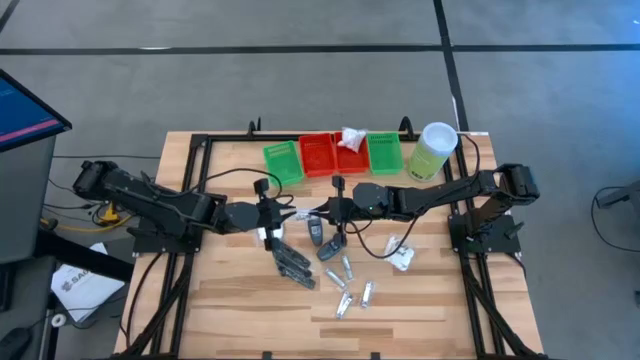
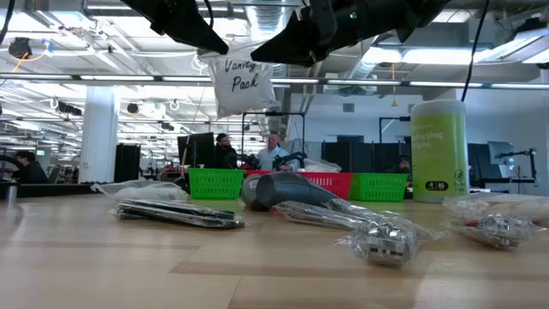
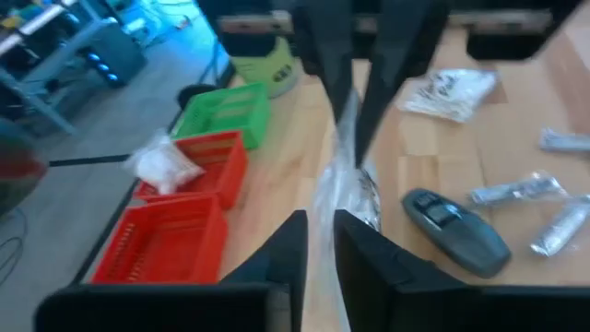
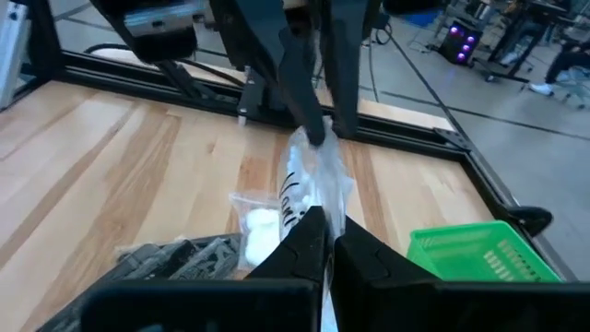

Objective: Pick & Place Travel size toiletries
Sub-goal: Put the white cotton pack into the right red bin

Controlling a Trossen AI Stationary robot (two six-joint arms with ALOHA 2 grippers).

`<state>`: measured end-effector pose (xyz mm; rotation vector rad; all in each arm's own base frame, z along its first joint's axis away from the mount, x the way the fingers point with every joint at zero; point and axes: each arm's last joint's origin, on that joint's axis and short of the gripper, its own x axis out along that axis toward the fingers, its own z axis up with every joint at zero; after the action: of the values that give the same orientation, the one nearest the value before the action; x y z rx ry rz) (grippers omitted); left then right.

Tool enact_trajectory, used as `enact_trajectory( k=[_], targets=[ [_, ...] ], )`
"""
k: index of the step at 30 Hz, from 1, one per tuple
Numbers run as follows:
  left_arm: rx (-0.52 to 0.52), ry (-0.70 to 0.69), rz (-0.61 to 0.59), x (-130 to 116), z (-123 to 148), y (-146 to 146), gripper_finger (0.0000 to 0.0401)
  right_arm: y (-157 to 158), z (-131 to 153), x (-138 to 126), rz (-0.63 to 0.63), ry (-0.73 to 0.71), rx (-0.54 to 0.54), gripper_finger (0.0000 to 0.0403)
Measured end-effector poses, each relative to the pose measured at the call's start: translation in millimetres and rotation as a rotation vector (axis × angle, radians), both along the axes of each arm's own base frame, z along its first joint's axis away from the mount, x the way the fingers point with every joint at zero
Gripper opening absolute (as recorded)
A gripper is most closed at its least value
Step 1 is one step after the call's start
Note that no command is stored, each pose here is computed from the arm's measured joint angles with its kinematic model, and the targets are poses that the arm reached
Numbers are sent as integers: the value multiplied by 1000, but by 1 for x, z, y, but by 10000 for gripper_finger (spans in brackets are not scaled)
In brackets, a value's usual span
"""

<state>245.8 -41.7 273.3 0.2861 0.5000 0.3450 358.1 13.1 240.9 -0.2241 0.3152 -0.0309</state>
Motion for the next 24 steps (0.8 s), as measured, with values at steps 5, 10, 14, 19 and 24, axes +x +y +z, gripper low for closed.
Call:
enact_trajectory(
  k=[5,10,14,19,24],
  targets=[
    [6,-37,28,-9,10,3,78,-9,10,-4,-32,-29,0,0],
    [-17,-72,40,-20,16,6,83,-31,23,-16,-162,-16,-1,0],
    [-64,-100,61,-27,14,7,81,-57,28,-24,-259,-13,35,0],
    [-117,-101,88,-34,0,9,81,-87,23,-30,-353,32,52,0],
    [-187,-94,116,-37,-16,9,80,-112,20,-38,-433,52,70,0]
  ],
)
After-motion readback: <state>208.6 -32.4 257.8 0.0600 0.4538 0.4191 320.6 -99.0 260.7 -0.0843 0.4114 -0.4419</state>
